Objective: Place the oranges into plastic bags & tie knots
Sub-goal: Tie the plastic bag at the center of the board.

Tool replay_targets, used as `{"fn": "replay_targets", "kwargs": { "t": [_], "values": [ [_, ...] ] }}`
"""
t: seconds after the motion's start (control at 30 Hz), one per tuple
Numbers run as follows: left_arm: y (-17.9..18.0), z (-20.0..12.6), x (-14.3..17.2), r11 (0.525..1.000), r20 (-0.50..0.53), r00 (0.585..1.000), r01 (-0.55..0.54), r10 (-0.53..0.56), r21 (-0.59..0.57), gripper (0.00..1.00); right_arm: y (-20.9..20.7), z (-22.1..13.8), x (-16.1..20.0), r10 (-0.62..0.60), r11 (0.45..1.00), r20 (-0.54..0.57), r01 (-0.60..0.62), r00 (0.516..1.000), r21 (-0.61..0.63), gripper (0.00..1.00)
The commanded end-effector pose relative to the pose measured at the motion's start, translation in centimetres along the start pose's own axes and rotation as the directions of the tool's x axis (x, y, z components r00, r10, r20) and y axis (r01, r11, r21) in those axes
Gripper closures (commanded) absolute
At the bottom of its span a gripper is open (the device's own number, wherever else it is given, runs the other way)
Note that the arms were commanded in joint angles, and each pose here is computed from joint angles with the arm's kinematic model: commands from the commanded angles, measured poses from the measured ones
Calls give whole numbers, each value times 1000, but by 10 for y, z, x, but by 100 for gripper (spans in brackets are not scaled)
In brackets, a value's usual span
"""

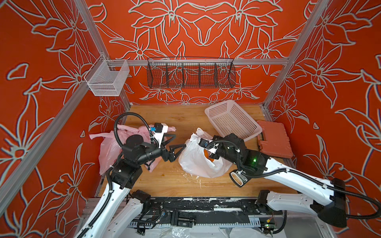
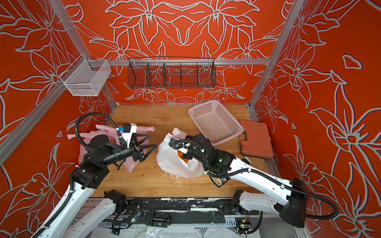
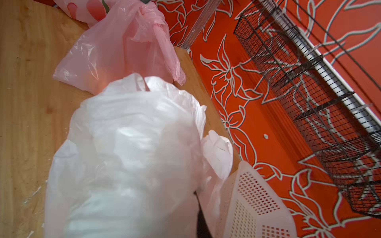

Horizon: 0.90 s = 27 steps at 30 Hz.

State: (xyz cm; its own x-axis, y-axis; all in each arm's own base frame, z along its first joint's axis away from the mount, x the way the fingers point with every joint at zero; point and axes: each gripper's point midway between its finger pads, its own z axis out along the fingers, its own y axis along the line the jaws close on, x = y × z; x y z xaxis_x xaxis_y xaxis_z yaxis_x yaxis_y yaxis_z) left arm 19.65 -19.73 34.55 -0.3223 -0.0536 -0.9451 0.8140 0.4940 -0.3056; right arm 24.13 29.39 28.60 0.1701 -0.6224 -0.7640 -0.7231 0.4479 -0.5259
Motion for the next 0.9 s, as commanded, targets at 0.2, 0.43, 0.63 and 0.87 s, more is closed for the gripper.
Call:
{"fn": "replay_targets", "kwargs": {
  "t": [0.2, 0.43, 0.63, 0.87],
  "values": [
    [-91, 51, 22, 881, 45, 925, -374, 378, 291, 37, -8, -21, -14, 224, 969, -15, -225, 974, -98, 100],
    [-87, 94, 23, 883, 78, 915, -402, 396, 243, 60, -14, -33, -18, 331, 932, -38, -333, 943, -144, 100],
    [-68, 126, 45, 874, 10, 883, -466, 469, 139, 58, -15, -37, -22, 376, 912, -36, -377, 926, -163, 100],
    [-12, 142, 61, 858, -75, 873, -487, 481, -165, 58, -22, -36, -20, 462, 876, -64, -466, 885, -125, 100]
  ]
}}
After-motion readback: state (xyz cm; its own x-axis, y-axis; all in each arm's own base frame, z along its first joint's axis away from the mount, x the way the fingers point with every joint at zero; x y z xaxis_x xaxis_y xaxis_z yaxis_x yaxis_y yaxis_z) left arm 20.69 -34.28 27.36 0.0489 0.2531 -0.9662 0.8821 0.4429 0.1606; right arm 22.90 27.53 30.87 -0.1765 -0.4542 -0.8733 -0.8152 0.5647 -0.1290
